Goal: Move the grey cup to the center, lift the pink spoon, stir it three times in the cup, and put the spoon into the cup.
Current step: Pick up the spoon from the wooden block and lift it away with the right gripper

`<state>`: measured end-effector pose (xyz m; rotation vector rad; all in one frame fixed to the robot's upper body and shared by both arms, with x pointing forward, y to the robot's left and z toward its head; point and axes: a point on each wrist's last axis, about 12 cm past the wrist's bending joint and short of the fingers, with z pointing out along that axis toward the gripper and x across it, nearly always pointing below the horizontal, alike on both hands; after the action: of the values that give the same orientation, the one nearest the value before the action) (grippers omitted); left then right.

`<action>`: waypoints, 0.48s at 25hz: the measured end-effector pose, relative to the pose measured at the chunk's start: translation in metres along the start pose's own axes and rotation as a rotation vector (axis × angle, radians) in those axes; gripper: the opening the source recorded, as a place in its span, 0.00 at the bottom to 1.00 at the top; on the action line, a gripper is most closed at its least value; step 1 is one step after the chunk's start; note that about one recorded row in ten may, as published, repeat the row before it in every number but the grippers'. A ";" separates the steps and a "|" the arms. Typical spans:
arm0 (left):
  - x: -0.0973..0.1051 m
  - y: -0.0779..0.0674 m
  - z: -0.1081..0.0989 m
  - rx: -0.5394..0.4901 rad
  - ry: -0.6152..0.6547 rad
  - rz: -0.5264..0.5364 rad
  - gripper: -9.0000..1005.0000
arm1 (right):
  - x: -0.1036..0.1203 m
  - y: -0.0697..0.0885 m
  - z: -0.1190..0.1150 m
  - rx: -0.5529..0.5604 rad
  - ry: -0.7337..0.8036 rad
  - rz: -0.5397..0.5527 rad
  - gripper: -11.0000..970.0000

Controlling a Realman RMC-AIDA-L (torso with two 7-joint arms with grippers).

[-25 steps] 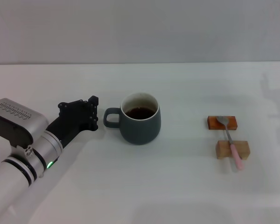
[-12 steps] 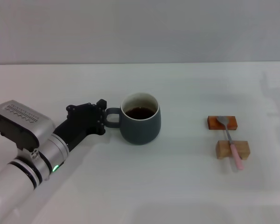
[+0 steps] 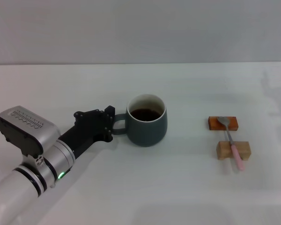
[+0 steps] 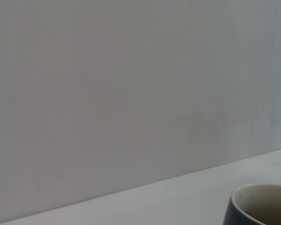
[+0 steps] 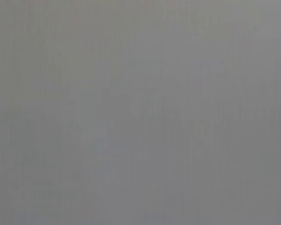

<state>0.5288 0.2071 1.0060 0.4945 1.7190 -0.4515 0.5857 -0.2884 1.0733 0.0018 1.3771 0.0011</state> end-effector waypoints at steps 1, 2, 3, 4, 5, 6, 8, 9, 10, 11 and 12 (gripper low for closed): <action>0.000 -0.001 0.000 0.002 0.000 -0.001 0.01 | 0.000 0.000 0.000 -0.001 -0.001 -0.001 0.58; 0.001 -0.002 -0.001 0.005 0.000 -0.002 0.01 | 0.000 0.000 0.001 -0.002 -0.001 -0.001 0.58; 0.001 -0.003 -0.001 0.009 0.000 -0.003 0.01 | -0.001 0.000 0.001 -0.003 -0.002 -0.001 0.58; 0.002 -0.007 -0.002 0.019 0.001 -0.007 0.01 | -0.001 0.000 0.001 -0.004 -0.002 -0.002 0.58; 0.002 -0.008 -0.002 0.023 0.000 -0.010 0.01 | -0.001 0.000 0.001 -0.004 -0.002 -0.002 0.58; 0.002 -0.008 -0.002 0.023 0.000 -0.010 0.01 | -0.001 0.000 0.001 -0.004 -0.002 -0.002 0.58; 0.003 -0.011 -0.003 0.032 0.002 -0.021 0.01 | -0.001 0.000 0.001 -0.005 -0.002 -0.003 0.58; 0.004 -0.012 -0.003 0.035 0.003 -0.032 0.01 | -0.001 0.001 0.001 -0.012 -0.002 -0.006 0.58; 0.004 -0.012 -0.004 0.037 0.005 -0.040 0.01 | -0.001 0.001 0.001 -0.012 -0.002 -0.006 0.58; 0.005 -0.013 -0.005 0.039 0.007 -0.048 0.01 | -0.001 0.002 0.001 -0.016 -0.002 -0.009 0.58; 0.006 -0.014 -0.005 0.041 0.010 -0.054 0.01 | -0.001 0.002 0.001 -0.022 -0.002 -0.013 0.58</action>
<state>0.5159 0.1991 1.0016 0.4814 1.7385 -0.5241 0.5867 -0.2861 1.0742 -0.0252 1.3745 0.0054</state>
